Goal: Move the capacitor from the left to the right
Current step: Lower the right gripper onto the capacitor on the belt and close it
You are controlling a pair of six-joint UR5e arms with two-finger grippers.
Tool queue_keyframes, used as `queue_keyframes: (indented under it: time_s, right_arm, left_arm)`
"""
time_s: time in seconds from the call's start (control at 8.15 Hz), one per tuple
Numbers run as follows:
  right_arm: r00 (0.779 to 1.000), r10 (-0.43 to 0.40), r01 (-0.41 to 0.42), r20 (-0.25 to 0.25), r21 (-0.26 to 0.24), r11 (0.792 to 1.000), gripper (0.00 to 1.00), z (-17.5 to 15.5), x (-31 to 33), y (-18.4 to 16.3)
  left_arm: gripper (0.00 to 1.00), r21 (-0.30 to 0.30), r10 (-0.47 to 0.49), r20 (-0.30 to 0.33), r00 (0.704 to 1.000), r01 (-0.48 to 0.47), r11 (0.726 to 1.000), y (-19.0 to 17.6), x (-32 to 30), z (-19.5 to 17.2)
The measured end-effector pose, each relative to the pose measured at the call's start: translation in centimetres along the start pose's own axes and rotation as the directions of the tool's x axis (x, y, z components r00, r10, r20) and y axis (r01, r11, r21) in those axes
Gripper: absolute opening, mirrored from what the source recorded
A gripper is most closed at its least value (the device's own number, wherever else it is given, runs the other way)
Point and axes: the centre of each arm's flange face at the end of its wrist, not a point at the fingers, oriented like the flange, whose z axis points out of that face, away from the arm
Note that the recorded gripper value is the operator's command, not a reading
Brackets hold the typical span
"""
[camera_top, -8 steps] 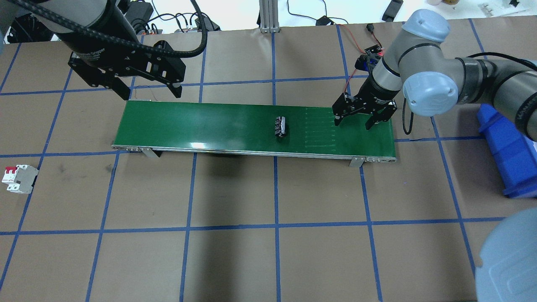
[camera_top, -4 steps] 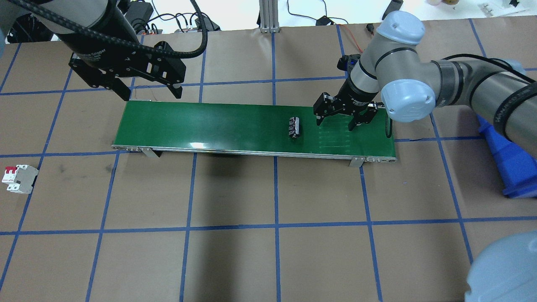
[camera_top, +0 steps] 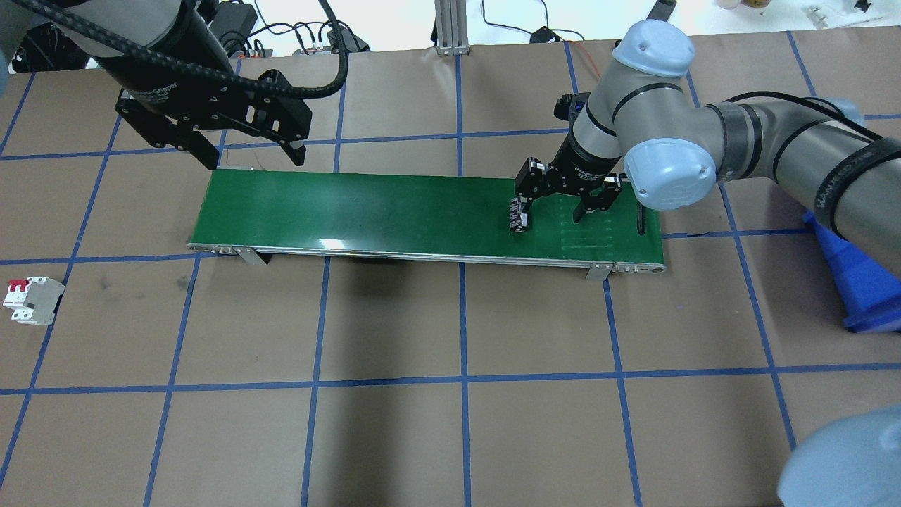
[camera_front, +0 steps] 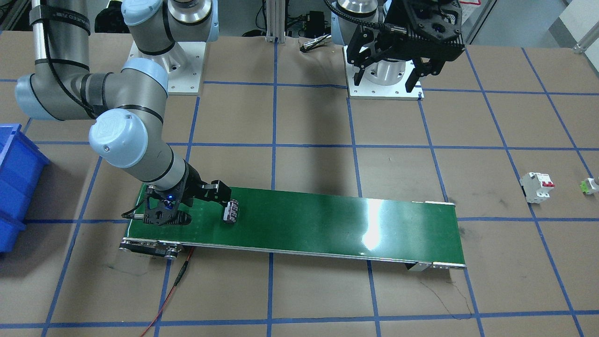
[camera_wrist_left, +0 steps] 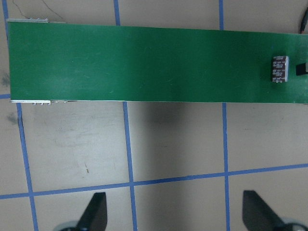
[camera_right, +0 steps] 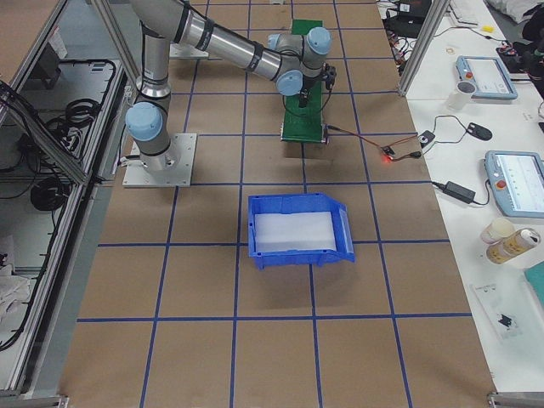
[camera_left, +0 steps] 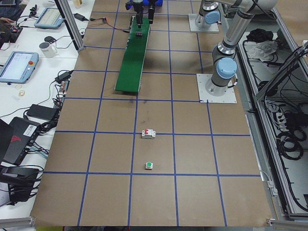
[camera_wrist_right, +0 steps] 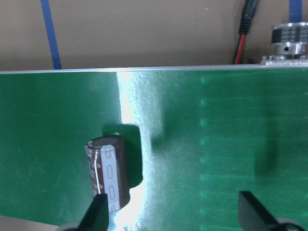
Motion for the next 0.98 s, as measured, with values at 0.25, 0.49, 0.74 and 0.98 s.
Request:
queue_keyframes:
  time_s: [0.25, 0.49, 0.74, 0.98]
  right_arm:
    - [0.999, -0.014, 0.014, -0.049, -0.004, 1.000, 0.76, 0.6, -0.7, 0.4]
    - [0.996, -0.032, 0.032, -0.083, -0.007, 0.999, 0.33, 1.0, -0.7, 0.4]
    - [0.988, -0.069, 0.068, -0.142, -0.011, 0.998, 0.00, 1.3, -0.1, 0.2]
    - [0.975, -0.101, 0.101, -0.197, -0.008, 0.995, 0.00, 0.9, 0.7, -0.1]
  left_arm:
    - [1.00, -0.001, 0.000, 0.001, 1.000, 0.000, 1.000, 0.0, 0.0, 0.0]
    - [1.00, -0.001, 0.001, 0.001, 1.000, -0.001, 1.000, 0.0, 0.0, 0.0]
    - [1.00, -0.001, 0.001, 0.001, 1.000, -0.001, 1.000, 0.0, 0.0, 0.0]
    - [1.00, -0.001, 0.001, 0.001, 1.000, -0.001, 1.000, 0.1, 0.0, 0.0]
